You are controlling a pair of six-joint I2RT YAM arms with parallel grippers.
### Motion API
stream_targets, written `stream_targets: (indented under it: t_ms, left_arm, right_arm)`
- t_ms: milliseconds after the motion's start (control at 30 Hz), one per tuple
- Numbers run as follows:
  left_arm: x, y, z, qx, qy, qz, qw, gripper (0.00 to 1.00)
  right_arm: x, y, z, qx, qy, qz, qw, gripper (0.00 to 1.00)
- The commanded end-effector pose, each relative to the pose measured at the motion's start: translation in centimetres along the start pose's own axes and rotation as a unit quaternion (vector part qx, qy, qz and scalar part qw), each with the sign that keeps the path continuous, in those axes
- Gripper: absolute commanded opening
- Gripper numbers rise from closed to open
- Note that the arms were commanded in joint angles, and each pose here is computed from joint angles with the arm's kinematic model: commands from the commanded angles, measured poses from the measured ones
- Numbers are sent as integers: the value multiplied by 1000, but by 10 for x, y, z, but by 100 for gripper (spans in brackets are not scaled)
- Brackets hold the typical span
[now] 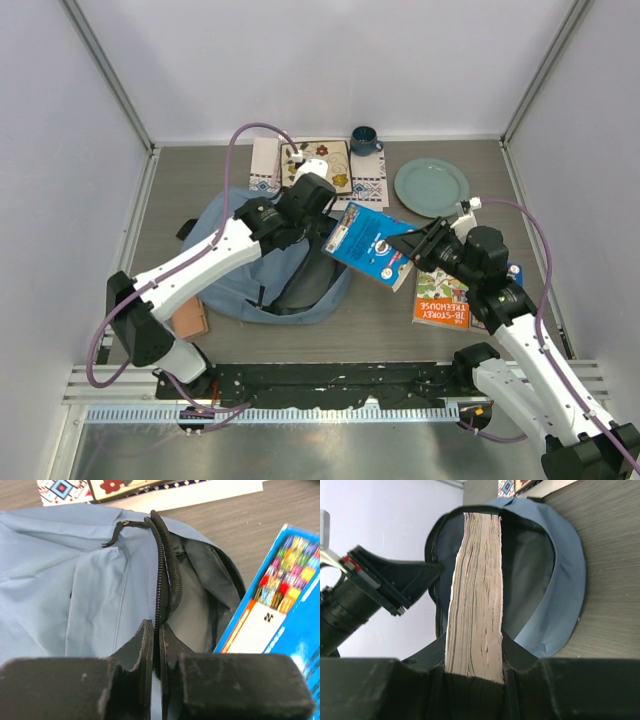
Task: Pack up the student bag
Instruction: Place the book in the student bag.
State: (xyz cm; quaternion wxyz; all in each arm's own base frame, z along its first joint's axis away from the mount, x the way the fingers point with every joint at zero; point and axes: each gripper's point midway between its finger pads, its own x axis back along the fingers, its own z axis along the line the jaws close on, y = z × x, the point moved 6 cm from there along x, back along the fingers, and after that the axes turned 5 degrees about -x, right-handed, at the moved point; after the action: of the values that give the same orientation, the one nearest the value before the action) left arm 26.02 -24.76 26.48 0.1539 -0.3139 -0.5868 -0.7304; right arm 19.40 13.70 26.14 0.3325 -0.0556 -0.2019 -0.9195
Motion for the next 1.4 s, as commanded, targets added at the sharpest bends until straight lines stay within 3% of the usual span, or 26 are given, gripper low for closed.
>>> stream_targets:
  t_ms: [0,433,700,1133,1367]
  left_arm:
    - [32,32,18,45,17,-62,997,8]
    - [46,28,19,64,-25,-91,993,12]
    - [46,29,18,71,-27,-95,993,12]
    - [53,38,12,83,-64,-113,988,9]
    - [62,47,12,88,-83,-139,983,9]
  right_arm:
    - [7,-7,29,14,86,52,995,1]
    - [-30,-11,19,-17,110,114,987,1]
    - [-63,-44,14,-3,60,147,987,1]
    - [-120,-78,9,-18,41,112,993,1]
    - [-152,-92,30,-68,113,114,985,1]
